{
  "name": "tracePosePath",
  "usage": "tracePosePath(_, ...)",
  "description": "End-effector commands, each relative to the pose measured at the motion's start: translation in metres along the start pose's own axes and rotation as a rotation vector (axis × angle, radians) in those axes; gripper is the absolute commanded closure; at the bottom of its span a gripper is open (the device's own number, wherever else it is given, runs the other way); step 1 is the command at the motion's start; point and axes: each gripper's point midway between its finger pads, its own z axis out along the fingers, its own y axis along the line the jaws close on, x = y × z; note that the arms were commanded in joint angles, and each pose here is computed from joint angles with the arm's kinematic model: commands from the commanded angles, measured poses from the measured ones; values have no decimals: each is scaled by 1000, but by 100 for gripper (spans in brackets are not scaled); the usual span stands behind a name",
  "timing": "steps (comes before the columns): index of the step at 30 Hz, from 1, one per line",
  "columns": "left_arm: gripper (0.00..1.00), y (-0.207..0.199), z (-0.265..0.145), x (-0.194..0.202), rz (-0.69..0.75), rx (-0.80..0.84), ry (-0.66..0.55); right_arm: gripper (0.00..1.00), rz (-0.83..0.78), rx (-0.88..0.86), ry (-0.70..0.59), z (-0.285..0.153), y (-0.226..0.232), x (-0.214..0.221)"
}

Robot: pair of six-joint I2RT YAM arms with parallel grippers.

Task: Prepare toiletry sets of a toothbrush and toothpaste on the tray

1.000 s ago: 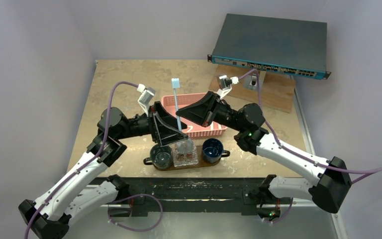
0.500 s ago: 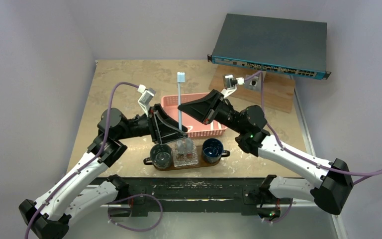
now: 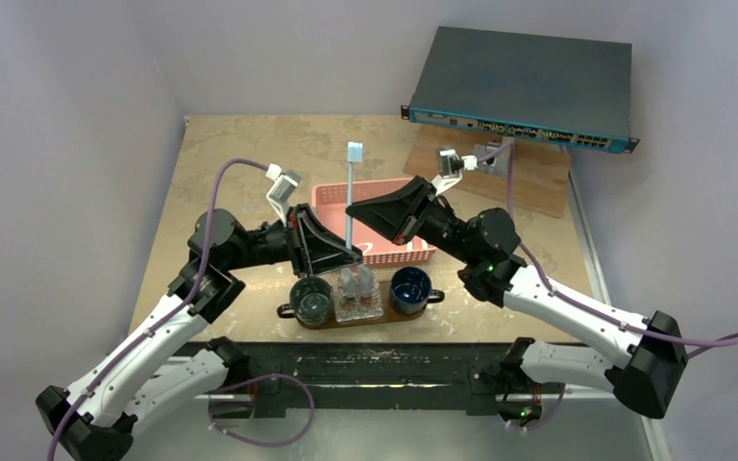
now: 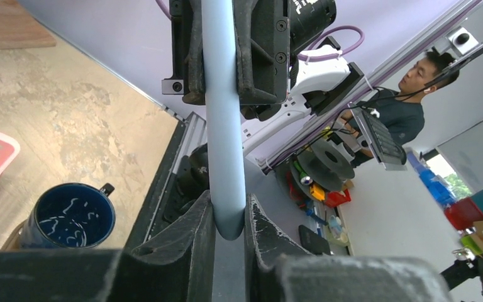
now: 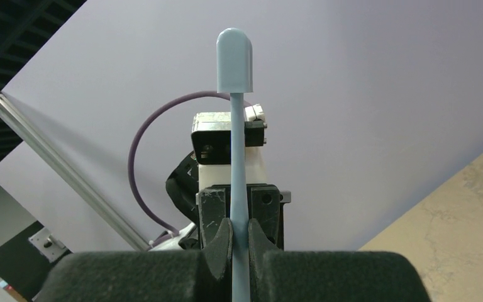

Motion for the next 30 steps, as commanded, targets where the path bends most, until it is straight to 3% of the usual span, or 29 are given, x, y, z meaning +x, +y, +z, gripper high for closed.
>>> tracePosePath(1, 100, -9, -1, -7, 47, 19, -21, 100, -45, 0, -13, -6, 5, -2)
tracePosePath(6, 100, -4, -1, -3, 43, -2, 0, 96, -82, 25, 17, -9, 3, 1)
tracePosePath(11, 100, 3, -4, 4, 42, -29, 21, 66, -132, 43, 49, -13, 5, 1)
tracePosePath(16, 100, 13, -10, 18, 45, -78, 62, 49, -209, 80, 100, -19, 6, 1)
tracePosePath(30, 100, 10, -41, 66, 65, -98, 265, 37, -421, 199, 321, -42, 7, -6)
